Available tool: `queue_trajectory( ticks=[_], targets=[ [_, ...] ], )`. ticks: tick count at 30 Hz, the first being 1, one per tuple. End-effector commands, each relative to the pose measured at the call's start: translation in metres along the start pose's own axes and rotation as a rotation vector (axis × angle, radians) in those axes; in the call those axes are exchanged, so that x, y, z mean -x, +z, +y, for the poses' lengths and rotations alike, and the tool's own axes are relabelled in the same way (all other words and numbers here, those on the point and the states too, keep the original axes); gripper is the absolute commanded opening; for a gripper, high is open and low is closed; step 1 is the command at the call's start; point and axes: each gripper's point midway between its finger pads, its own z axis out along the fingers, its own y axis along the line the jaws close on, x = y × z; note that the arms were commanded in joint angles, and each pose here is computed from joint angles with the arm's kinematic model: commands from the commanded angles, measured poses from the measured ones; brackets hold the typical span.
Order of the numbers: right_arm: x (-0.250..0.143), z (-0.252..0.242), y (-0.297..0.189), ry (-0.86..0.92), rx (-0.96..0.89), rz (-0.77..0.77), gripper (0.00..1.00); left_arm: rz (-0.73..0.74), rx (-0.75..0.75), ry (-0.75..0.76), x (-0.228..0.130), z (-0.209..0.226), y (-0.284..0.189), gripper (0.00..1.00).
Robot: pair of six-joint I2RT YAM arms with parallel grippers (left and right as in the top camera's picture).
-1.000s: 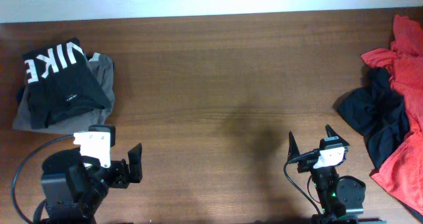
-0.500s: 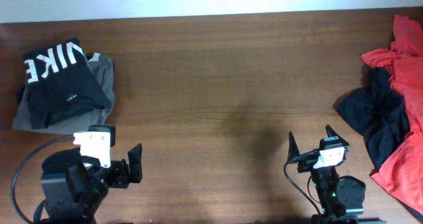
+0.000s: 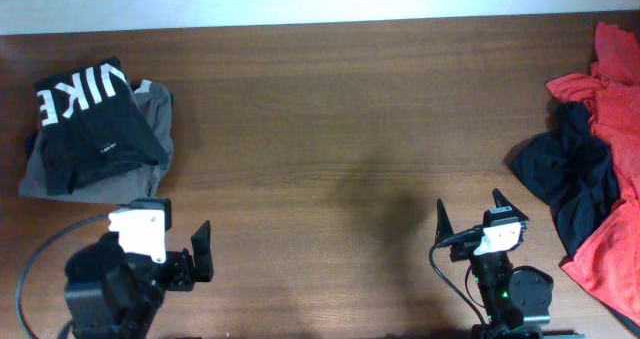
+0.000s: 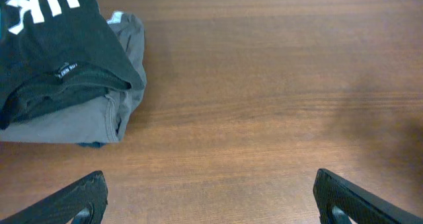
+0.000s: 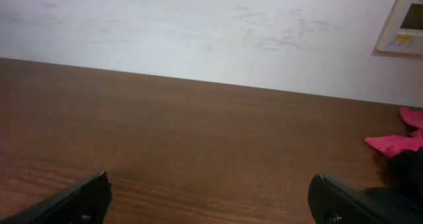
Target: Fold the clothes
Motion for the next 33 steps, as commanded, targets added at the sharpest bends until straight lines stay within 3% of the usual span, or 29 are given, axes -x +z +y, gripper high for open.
queue_trajectory(
  ticks=[1, 11, 21, 25, 33],
  targets=[
    [-0.002, 0.0, 0.0, 0.001, -0.004, 0.001, 0.99, -0.017, 0.015, 0.004, -0.023, 0.003, 0.014, 0.99],
    [-0.002, 0.0, 0.0, 0.001, -0.004, 0.001, 0.99, -0.343, 0.022, 0.042, -0.044, 0.006, 0.058, 0.99],
    [-0.002, 0.0, 0.0, 0.001, -0.004, 0.001, 0.98, -0.645, 0.123, 0.049, -0.021, 0.023, 0.067, 0.99],
    [-0.002, 0.0, 0.0, 0.001, -0.004, 0.001, 0.99, -0.53, 0.131, 0.043, -0.045, 0.026, 0.083, 0.99],
    [-0.002, 0.0, 0.0, 0.001, -0.004, 0.001, 0.99, -0.528, 0.121, 0.046, -0.045, 0.023, 0.084, 0.99]
  ],
)
